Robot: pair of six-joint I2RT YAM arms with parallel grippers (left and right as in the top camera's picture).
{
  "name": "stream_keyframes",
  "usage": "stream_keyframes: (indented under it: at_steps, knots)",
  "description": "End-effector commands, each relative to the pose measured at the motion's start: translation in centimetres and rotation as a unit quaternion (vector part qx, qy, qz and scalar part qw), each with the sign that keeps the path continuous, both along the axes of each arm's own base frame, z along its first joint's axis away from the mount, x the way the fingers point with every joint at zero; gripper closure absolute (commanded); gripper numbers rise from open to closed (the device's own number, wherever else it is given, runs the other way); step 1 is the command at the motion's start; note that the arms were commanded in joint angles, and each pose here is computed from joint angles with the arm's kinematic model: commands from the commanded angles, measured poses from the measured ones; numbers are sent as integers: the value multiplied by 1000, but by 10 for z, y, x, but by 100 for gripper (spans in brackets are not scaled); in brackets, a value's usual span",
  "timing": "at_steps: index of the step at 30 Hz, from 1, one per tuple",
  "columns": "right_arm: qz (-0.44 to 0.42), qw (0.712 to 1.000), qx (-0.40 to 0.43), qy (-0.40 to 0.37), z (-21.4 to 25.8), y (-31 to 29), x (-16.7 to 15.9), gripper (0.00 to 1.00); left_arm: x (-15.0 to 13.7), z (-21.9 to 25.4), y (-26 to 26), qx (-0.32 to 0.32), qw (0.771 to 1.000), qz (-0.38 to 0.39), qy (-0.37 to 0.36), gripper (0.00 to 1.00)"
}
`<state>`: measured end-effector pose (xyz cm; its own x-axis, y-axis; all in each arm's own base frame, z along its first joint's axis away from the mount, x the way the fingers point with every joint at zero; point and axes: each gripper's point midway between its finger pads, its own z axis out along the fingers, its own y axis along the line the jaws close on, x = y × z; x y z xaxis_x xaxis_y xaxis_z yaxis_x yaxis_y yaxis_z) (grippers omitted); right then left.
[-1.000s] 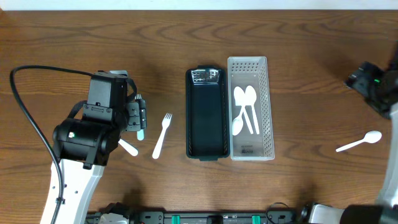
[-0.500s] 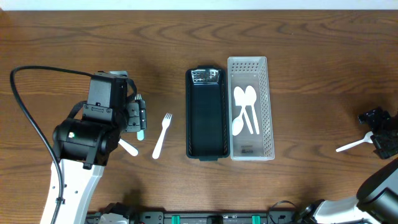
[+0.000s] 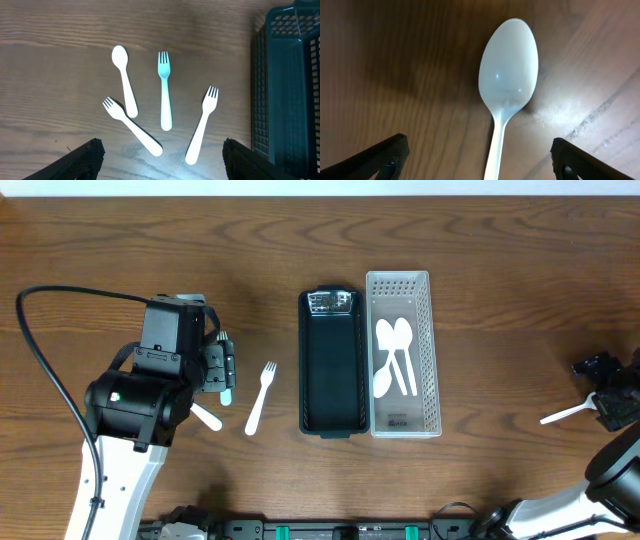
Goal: Pack container
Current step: 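Grasp the last white spoon on the right with the right gripper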
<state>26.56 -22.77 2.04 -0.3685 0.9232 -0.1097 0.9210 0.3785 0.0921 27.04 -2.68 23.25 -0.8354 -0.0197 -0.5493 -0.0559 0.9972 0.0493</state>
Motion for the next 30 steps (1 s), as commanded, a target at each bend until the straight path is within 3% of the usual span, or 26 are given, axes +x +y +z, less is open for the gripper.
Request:
stream_keyframes:
  at_steps: [1,15,17,23,30]
  knots:
    - [1,1000,6,16,-12,0,-7,6,1,3,2,1,1000,7,-3,22]
    - [1,1000,5,14,-41,10,-18,6,0,3,2,2,1000,7,-2,21]
    - [1,1000,6,16,-42,11,-19,12,0,3,2,2,1000,7,-2,21]
    - [1,1000,7,15,-42,11,-19,44,0,3,2,2,1000,7,-2,21]
    - [1,1000,8,14,-42,12,-19,70,0,3,2,2,1000,7,-2,21]
